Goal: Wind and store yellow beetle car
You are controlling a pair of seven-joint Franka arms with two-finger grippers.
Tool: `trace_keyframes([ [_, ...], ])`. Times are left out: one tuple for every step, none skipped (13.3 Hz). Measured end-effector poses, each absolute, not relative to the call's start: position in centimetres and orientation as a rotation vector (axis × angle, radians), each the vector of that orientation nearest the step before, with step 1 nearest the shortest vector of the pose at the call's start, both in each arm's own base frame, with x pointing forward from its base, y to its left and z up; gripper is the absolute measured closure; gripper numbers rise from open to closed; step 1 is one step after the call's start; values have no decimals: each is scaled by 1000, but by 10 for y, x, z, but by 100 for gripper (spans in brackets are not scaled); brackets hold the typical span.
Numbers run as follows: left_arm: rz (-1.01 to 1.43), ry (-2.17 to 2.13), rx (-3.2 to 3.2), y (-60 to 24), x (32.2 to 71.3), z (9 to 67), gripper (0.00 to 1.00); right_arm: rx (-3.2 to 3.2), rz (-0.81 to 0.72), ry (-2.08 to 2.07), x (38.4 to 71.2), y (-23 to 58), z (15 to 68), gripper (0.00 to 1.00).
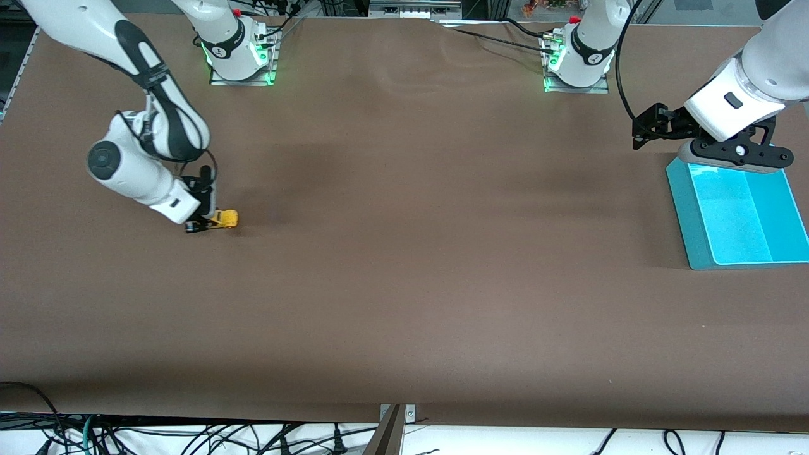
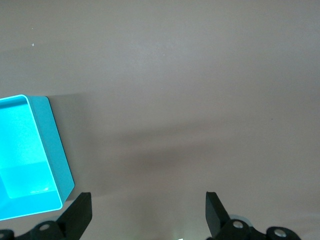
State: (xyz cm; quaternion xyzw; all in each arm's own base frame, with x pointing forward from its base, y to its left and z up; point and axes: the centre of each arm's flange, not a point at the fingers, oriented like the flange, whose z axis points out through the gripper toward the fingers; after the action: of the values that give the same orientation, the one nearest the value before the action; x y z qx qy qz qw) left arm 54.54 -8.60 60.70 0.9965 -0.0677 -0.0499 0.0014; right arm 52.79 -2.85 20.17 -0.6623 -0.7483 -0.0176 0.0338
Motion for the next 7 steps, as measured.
trace_keyframes([
  [-157, -213, 3128, -86, 545, 607, 0, -2040, -61, -2310, 527, -53, 202, 60],
  [-157, -212, 3128, -86, 545, 607, 0, -2040, -66, -2320, 524, -76, 202, 60],
  [-157, -212, 3128, -86, 545, 607, 0, -2037, -71, -2330, 522, -96, 202, 60],
  [-157, -212, 3128, -86, 545, 607, 0, -2036, -75, -2334, 519, -109, 202, 60],
  [-157, -213, 3128, -86, 545, 607, 0, -2040, -76, -2331, 518, -116, 202, 60],
  [-157, -213, 3128, -86, 545, 607, 0, -2041, -77, -2330, 518, -117, 202, 60],
  [-157, -213, 3128, -86, 545, 607, 0, -2040, -77, -2331, 518, -117, 202, 60],
])
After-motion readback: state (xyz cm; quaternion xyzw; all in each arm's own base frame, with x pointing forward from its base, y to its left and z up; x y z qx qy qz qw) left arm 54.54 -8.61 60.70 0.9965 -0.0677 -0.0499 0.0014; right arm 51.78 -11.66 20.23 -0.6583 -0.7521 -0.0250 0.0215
